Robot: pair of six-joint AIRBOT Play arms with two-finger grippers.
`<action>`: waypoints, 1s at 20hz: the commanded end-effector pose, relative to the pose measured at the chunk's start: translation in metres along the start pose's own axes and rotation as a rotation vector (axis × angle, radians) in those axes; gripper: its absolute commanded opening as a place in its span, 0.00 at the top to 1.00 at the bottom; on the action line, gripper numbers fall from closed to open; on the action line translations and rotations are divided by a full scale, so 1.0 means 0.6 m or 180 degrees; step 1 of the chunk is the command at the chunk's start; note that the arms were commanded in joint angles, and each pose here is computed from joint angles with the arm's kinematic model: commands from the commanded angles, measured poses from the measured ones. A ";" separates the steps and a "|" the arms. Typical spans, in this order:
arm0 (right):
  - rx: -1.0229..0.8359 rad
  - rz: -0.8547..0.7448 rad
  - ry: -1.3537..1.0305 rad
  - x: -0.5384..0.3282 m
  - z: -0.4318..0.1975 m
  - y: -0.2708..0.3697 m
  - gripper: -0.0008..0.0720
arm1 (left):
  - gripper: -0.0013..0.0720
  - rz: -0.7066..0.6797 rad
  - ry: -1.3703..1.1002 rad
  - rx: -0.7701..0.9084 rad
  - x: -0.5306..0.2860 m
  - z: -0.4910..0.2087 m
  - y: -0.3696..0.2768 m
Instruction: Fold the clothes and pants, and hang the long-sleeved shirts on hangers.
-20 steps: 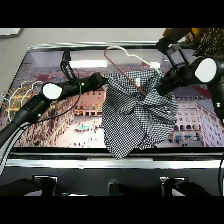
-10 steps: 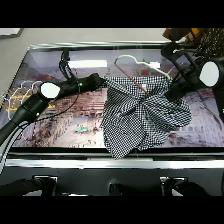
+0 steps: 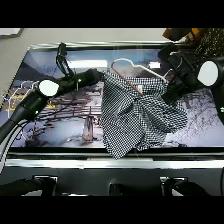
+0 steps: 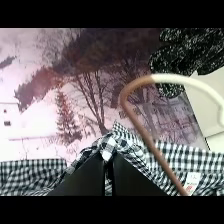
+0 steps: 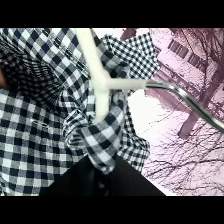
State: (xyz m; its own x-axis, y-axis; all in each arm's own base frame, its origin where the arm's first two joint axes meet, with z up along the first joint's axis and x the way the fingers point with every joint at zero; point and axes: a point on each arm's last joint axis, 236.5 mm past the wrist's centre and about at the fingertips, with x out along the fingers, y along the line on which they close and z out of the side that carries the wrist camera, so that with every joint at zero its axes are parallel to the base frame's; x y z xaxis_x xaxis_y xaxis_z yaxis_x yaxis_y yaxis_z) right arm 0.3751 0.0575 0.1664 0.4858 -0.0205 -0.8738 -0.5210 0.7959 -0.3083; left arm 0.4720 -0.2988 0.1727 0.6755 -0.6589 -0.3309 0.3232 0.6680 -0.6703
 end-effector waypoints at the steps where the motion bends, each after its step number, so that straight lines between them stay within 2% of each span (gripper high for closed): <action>1: -0.0028 0.0090 0.0031 0.016 0.004 0.010 0.95 | 0.95 -0.0050 -0.0132 0.0124 0.005 0.031 -0.015; 7: -0.0102 0.0139 0.0115 0.044 0.007 0.014 0.95 | 0.95 -0.0057 -0.0097 0.0324 0.011 0.031 -0.017; 13: -0.0521 0.0025 0.0125 0.033 0.030 0.062 0.95 | 0.95 0.0093 -0.0046 0.0274 0.031 0.027 0.035; 20: -0.0484 -0.0093 0.0219 0.015 0.013 0.048 0.95 | 0.95 0.0154 0.0317 0.0319 0.001 0.014 0.077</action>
State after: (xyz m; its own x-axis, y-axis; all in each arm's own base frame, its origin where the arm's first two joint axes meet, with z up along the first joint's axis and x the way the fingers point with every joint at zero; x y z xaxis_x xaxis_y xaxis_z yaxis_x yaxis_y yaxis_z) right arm 0.3753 0.0903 0.1484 0.4574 -0.0657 -0.8869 -0.6168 0.6950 -0.3695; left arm 0.5027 -0.2721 0.1568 0.6752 -0.6329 -0.3788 0.3414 0.7234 -0.6001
